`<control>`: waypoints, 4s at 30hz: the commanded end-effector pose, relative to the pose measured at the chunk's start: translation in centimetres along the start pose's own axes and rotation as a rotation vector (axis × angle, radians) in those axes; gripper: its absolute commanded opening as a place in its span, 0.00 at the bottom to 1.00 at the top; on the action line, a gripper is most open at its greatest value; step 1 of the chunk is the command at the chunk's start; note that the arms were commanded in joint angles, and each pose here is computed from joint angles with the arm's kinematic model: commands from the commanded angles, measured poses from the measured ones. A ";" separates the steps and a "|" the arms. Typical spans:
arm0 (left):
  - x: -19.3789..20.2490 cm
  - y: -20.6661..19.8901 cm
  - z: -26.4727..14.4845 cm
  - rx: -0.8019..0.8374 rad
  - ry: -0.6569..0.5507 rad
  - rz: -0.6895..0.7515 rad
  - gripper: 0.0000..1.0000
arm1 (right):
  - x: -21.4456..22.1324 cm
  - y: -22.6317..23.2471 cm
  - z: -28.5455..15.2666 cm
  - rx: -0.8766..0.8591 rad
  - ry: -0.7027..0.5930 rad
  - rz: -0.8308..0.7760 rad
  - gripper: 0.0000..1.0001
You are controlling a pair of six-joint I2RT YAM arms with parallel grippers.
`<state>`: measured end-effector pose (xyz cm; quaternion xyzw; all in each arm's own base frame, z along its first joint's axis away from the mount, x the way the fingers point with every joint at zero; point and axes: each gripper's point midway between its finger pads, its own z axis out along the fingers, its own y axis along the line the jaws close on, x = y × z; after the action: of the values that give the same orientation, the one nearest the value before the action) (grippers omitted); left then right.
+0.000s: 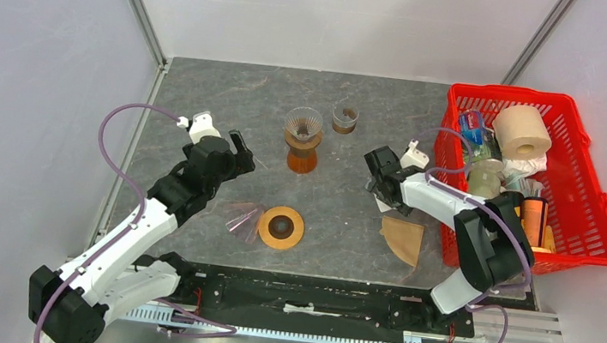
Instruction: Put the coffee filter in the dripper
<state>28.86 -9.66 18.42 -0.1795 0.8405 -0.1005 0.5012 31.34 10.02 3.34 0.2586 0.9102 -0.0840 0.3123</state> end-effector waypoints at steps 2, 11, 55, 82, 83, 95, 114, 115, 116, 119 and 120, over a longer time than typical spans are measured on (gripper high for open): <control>-0.4 -0.1 0.0 0.004 -0.023 -0.042 0.95 | 0.0 -0.2 1.4 0.008 -0.032 0.095 0.97; -0.1 -0.1 0.2 0.000 -0.011 -0.038 0.95 | -0.8 0.3 1.7 -0.027 -0.083 0.140 0.95; 0.4 -0.2 0.5 -0.004 0.015 -0.029 0.96 | -2.5 0.2 2.8 -0.049 -0.201 0.300 0.85; 0.7 0.1 0.7 -0.028 0.032 -0.014 0.96 | -4.2 -0.5 1.7 -0.011 -0.243 0.255 0.11; 0.7 0.1 0.7 -0.030 0.032 -0.013 0.96 | -4.4 -0.4 1.6 -0.014 -0.246 0.250 0.08; 0.4 -0.1 0.4 -0.020 0.028 -0.012 0.96 | -8.5 1.0 -2.6 -0.181 -0.370 0.051 0.00; -0.4 -4.8 -1.4 0.202 0.088 -0.036 0.96 | -6.6 9.1 -15.2 -0.947 -0.684 -1.091 0.00; -0.4 -5.4 -1.7 0.234 0.098 -0.035 0.96 | -5.7 9.3 -16.3 -1.012 -0.711 -1.163 0.00; -0.6 -6.0 -2.0 0.268 0.102 -0.032 0.96 | -4.7 9.3 -17.0 -1.072 -0.719 -1.235 0.00; -0.8 -8.3 -3.1 0.393 0.125 -0.018 0.96 | -2.4 9.1 -19.7 -1.250 -0.713 -1.401 0.00; -1.0 -9.2 -3.4 0.443 0.125 -0.014 0.96 | -1.2 8.8 -20.4 -1.324 -0.665 -1.446 0.00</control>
<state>28.18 -14.16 19.32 -0.1224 0.8598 -0.1973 0.4548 30.53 20.01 17.44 -0.4541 0.7083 0.1180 0.5274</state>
